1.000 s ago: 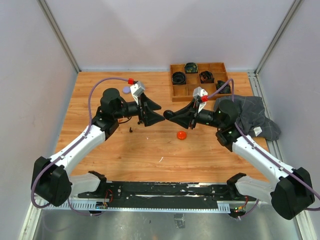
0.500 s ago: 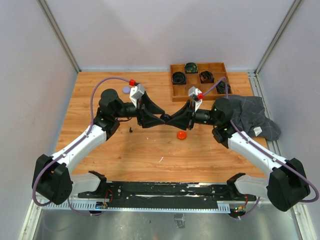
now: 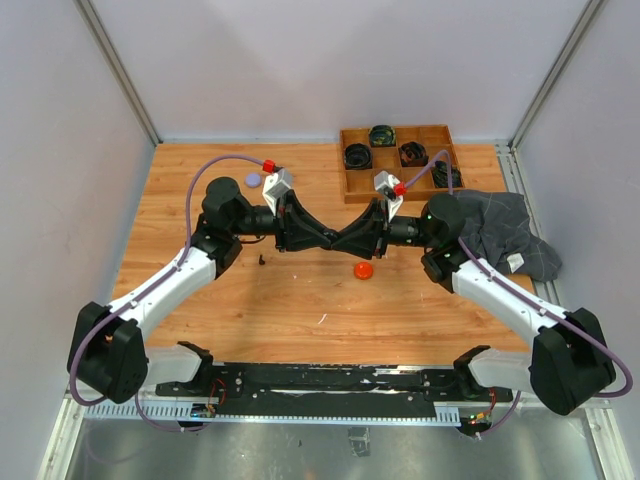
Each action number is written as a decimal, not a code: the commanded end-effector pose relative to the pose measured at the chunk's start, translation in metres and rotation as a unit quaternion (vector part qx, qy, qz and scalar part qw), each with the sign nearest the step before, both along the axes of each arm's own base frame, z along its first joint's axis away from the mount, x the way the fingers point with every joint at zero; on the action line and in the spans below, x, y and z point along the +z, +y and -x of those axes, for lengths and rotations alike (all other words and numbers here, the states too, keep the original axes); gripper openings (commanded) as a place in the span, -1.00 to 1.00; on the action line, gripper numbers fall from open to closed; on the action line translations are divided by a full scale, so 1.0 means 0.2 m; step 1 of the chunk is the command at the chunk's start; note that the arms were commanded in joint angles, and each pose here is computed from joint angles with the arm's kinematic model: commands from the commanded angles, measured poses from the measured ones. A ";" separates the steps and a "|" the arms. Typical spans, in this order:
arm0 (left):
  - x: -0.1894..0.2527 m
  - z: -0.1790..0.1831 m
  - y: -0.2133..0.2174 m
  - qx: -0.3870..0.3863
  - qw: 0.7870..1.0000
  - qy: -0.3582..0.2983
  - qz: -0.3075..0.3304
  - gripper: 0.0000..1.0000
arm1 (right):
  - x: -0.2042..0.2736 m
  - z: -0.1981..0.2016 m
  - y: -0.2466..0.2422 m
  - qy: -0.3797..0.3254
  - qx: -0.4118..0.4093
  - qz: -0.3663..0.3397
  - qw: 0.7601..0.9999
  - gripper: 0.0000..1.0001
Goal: Insert the wireless bluetooth earbuds into the charging case
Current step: Open the charging case.
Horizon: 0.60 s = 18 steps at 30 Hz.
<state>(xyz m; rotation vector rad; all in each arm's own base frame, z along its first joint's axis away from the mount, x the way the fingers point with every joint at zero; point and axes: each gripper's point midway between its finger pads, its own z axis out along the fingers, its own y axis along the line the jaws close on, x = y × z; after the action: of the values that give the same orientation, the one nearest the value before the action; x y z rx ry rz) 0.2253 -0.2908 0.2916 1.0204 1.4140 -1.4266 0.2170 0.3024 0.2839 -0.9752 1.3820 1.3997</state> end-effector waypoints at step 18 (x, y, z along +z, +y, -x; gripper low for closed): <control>0.10 -0.01 0.01 0.087 0.995 -0.007 0.041 -0.99 | 0.03 -0.03 0.02 -0.070 -0.047 -0.035 0.996 -0.18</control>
<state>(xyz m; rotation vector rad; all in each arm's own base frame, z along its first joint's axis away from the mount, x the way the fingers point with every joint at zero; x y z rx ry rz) 0.2301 -0.2876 0.2940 0.8579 1.4502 -1.3461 0.2269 0.3039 0.2763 -0.9239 1.3479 1.3118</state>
